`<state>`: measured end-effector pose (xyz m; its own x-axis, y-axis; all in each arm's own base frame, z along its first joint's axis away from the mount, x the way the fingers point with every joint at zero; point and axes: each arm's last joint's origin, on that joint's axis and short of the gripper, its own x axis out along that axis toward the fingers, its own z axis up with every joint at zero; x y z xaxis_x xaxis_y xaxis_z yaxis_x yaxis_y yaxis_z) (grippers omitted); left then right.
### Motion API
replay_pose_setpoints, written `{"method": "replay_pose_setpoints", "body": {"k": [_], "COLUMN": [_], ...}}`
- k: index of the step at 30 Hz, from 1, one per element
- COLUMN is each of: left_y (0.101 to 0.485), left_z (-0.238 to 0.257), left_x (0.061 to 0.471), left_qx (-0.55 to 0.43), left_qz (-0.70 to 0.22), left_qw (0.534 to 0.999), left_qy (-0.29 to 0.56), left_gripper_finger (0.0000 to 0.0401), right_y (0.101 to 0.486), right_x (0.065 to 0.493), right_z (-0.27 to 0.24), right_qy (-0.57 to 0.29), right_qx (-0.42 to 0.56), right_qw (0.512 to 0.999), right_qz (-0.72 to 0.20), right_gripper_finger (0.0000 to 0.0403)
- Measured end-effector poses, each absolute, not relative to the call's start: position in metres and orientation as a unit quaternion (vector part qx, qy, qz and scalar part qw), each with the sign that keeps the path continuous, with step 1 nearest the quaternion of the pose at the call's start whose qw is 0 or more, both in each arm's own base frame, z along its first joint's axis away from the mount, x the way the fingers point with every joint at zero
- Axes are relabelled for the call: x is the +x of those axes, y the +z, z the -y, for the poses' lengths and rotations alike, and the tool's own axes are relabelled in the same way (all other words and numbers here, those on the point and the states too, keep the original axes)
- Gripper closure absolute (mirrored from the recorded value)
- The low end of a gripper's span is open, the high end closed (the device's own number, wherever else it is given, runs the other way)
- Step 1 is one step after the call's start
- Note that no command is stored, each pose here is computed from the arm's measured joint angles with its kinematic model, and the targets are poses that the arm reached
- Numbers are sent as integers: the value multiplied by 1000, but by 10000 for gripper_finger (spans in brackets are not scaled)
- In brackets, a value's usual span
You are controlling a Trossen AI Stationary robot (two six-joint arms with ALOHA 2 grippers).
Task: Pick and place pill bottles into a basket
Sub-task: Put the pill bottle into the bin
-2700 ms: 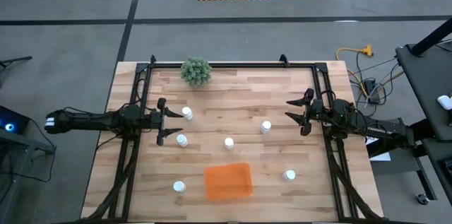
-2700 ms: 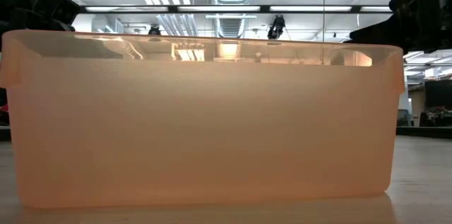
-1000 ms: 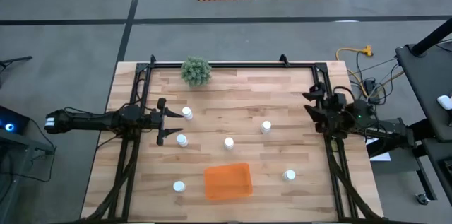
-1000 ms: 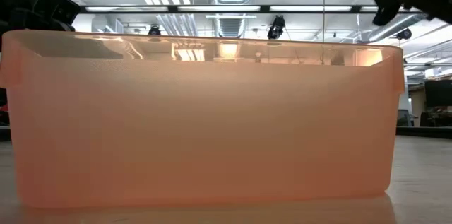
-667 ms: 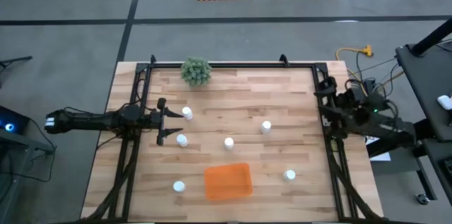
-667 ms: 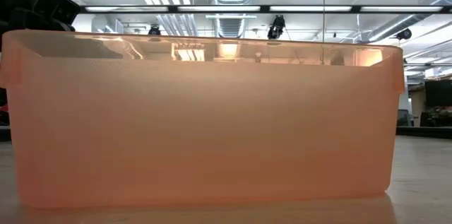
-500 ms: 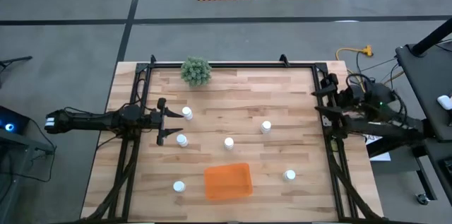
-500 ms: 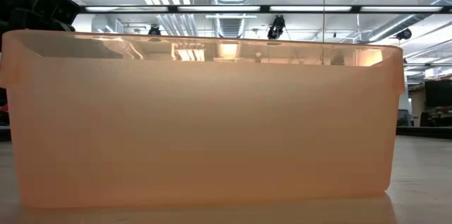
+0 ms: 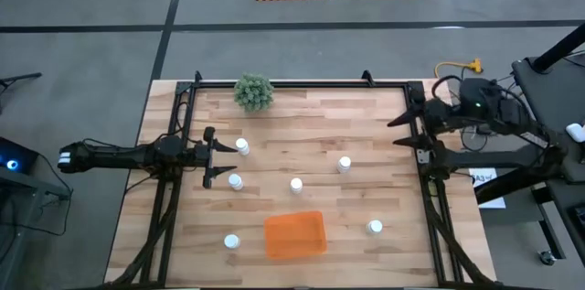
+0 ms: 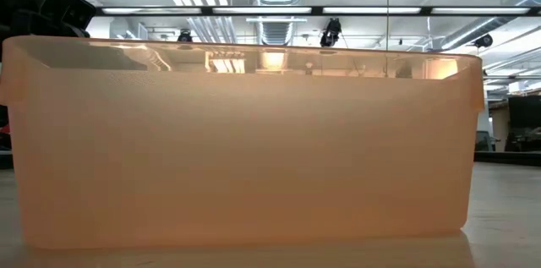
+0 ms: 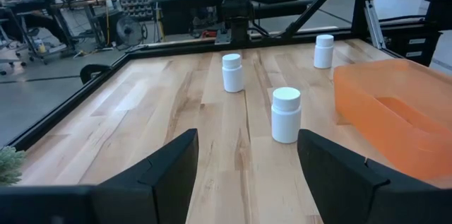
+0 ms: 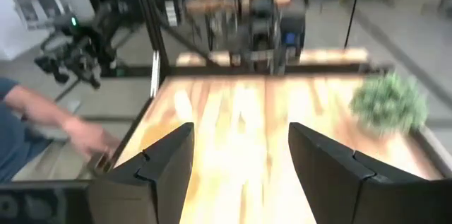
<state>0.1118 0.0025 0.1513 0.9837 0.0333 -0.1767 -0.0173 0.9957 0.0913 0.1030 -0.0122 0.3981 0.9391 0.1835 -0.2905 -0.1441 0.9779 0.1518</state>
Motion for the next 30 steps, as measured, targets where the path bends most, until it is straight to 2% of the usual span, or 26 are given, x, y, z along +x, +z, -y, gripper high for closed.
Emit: {"method": "replay_pose_setpoints", "body": {"k": [11, 22, 30], "left_y": [151, 151, 151], "left_z": [-3, -3, -3], "left_x": [112, 112, 112], "left_qx": [45, 45, 45], "left_qz": [-89, -89, -89], "left_qw": [995, 995, 995], "left_qy": [13, 13, 13], "left_gripper_finger": [177, 177, 177], "right_y": [416, 410, 402], "right_x": [123, 133, 154], "right_z": [15, -1, -30], "right_qy": [58, 52, 79], "right_qx": [178, 294, 332], "right_qw": [925, 854, 807], "right_qz": [-331, -425, -483], "right_gripper_finger": [184, 184, 184]}}
